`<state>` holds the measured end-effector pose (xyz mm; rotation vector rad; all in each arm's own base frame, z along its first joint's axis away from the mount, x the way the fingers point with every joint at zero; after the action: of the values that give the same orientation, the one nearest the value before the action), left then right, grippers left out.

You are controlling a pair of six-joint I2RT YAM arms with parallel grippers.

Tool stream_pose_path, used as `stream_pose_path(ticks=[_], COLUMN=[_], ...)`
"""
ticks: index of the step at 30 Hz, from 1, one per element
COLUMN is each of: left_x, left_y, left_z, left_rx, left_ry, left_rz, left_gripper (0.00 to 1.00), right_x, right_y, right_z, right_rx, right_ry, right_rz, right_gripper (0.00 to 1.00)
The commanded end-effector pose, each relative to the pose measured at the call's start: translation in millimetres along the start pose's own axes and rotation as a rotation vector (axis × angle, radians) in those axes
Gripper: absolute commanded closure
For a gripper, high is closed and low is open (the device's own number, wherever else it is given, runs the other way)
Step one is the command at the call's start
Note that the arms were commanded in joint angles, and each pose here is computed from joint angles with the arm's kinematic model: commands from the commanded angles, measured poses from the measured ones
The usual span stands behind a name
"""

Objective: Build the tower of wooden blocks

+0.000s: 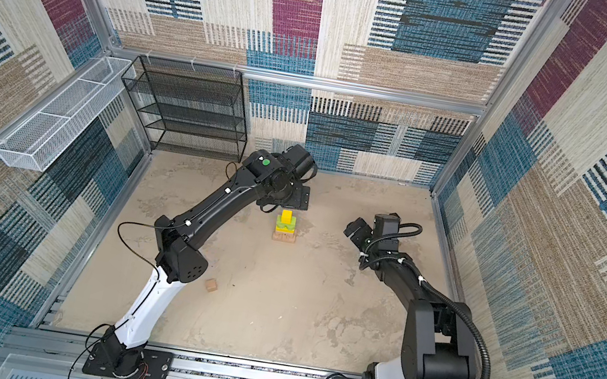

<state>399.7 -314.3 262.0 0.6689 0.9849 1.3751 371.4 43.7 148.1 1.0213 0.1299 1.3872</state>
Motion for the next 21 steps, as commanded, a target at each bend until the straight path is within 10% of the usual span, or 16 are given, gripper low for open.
stream_pose_path(ticks=[1,16,21], left_x=[2.0,60.1,72.9], left_y=[18.1,80.5,94.5], left_z=[8.1,14.4,0.7], left_rx=[-0.048,-0.225,-0.309], left_ry=[-0.069,-0.194,-0.187], left_rz=[-0.011,0.183,0.061], left_gripper=[0.01,0.01,0.01], right_x=[-9.8,5.0,15.7], right_y=[9.5,76.1,96.3], right_z=[3.2,31.7,36.7], right_rx=[-0.04,-0.286,-0.321], right_ry=[0.017,0.087,0.098], right_rz=[-0.079,-0.019,0.042], right_gripper=[0.01,0.01,0.01])
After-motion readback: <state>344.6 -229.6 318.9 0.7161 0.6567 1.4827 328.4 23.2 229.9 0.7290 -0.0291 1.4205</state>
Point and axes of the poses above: each gripper's point midway between its finger pads, its own y axis back along the fingers, its own x axis along the line the jaws close on, z = x × y, the point moved 5 cm from there along y, back along the fingers, and after that the axes turned 8 degrees about y, right-handed, at the moved point
